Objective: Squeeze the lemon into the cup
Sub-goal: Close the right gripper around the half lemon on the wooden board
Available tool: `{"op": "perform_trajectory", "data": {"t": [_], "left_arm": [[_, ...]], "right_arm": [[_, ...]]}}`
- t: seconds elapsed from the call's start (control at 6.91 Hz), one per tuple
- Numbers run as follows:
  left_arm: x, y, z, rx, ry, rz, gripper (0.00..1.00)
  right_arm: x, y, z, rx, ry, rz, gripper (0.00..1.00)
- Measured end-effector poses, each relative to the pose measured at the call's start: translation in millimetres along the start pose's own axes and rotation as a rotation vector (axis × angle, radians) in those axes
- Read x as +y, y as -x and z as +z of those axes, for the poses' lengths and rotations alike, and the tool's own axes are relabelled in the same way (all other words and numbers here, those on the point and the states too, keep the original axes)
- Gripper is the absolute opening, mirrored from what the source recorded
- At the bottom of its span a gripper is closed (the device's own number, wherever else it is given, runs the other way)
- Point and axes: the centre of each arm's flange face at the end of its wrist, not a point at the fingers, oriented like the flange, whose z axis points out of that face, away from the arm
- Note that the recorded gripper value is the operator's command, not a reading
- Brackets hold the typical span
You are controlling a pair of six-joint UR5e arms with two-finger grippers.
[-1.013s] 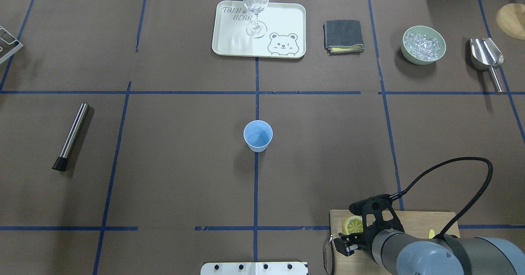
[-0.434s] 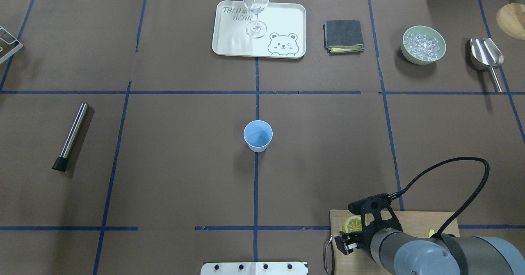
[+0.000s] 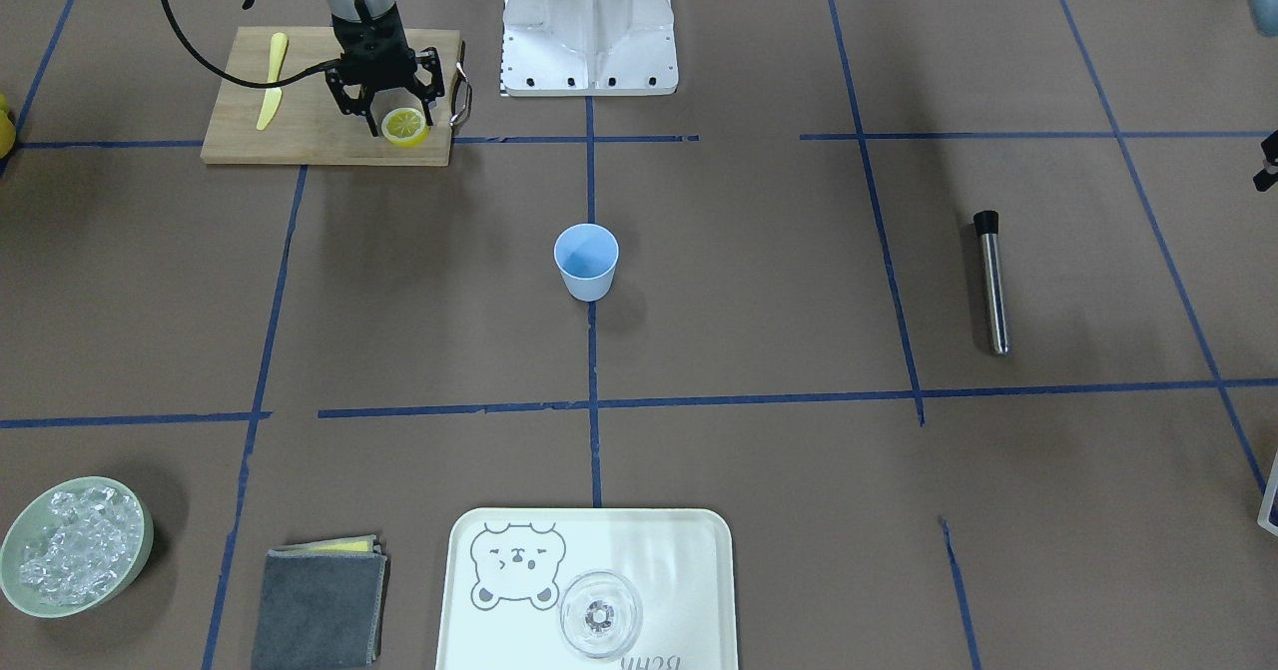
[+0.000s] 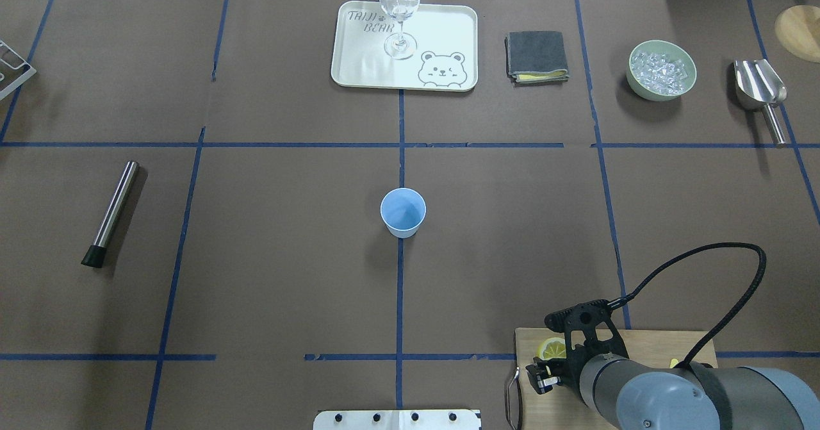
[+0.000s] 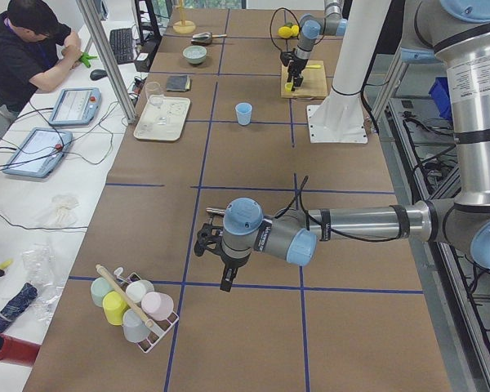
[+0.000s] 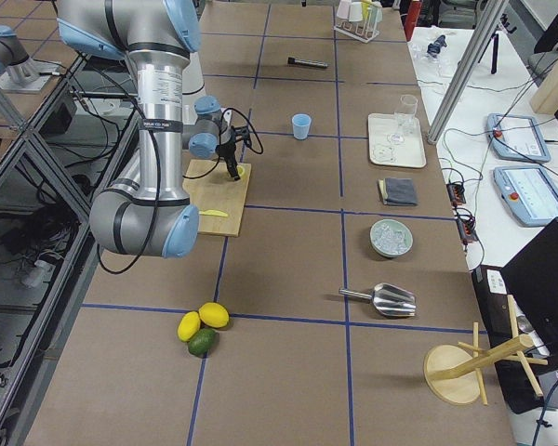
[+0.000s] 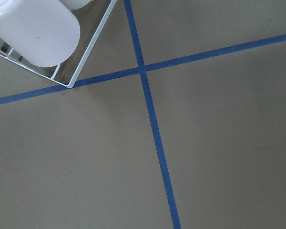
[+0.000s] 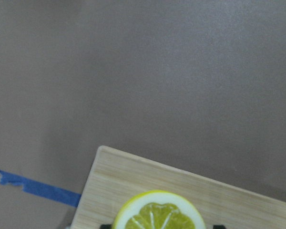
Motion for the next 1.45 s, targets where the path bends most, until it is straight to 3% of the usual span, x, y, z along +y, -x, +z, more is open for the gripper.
{"op": "perform_trajectory", "data": {"t": [0.43, 1.45], "left_arm": [[0, 0, 0, 0.0, 0.0, 0.001, 1.0], [0, 0, 0, 0.0, -0.001, 0.001, 1.0]], "right_arm": [[-4, -2, -1, 0.0, -0.001, 0.001, 0.58], [-24, -12, -17, -0.011, -0.014, 0.031, 0.58]]}}
